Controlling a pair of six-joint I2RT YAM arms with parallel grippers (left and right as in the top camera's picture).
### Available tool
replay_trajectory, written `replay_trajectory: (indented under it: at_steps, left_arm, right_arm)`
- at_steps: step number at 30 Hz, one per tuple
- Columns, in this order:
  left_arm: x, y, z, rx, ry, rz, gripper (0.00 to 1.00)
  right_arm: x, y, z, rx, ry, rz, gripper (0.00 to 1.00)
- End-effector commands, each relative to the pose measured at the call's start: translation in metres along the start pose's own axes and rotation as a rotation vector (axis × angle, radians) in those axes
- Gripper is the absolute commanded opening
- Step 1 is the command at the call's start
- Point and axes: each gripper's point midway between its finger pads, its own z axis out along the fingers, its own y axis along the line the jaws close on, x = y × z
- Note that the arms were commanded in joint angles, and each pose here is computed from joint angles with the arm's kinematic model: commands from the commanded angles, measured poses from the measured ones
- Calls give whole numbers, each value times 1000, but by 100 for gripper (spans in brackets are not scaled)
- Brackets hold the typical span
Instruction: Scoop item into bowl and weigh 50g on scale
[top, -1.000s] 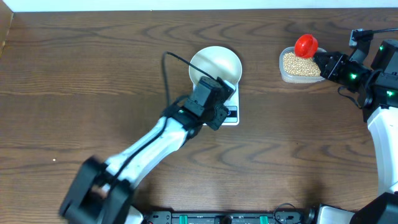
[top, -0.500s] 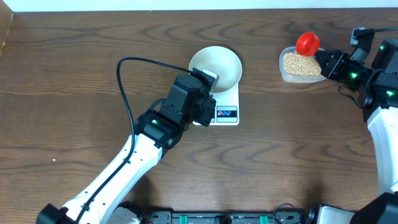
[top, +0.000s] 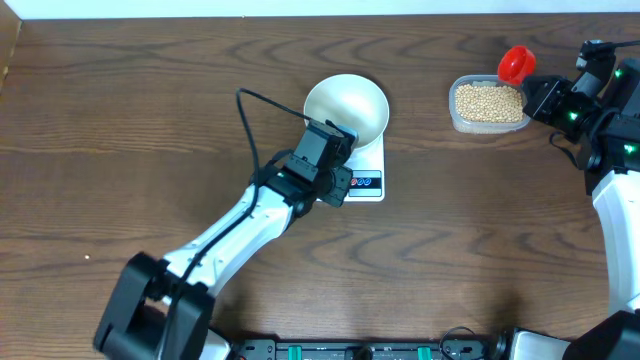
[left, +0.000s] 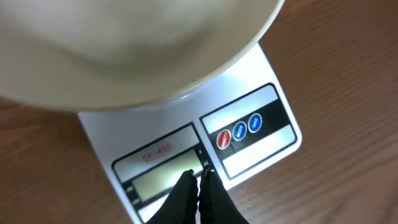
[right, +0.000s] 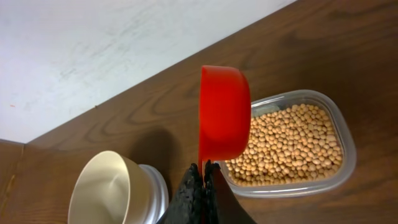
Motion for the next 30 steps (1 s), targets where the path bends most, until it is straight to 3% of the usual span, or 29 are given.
replay_trajectory:
  at_steps: [1, 8, 30]
  left_arm:
    - [6, -7, 11, 3, 19, 103, 7]
    - [20, -14, 35, 14, 68, 122, 7]
    - [18, -18, 61, -24, 35, 171, 7]
  right_arm:
    - [-11, 3, -8, 17, -32, -23, 1]
    - [-8, 1, -8, 23, -17, -19, 1]
    - [5, -3, -8, 39, 34, -21, 1]
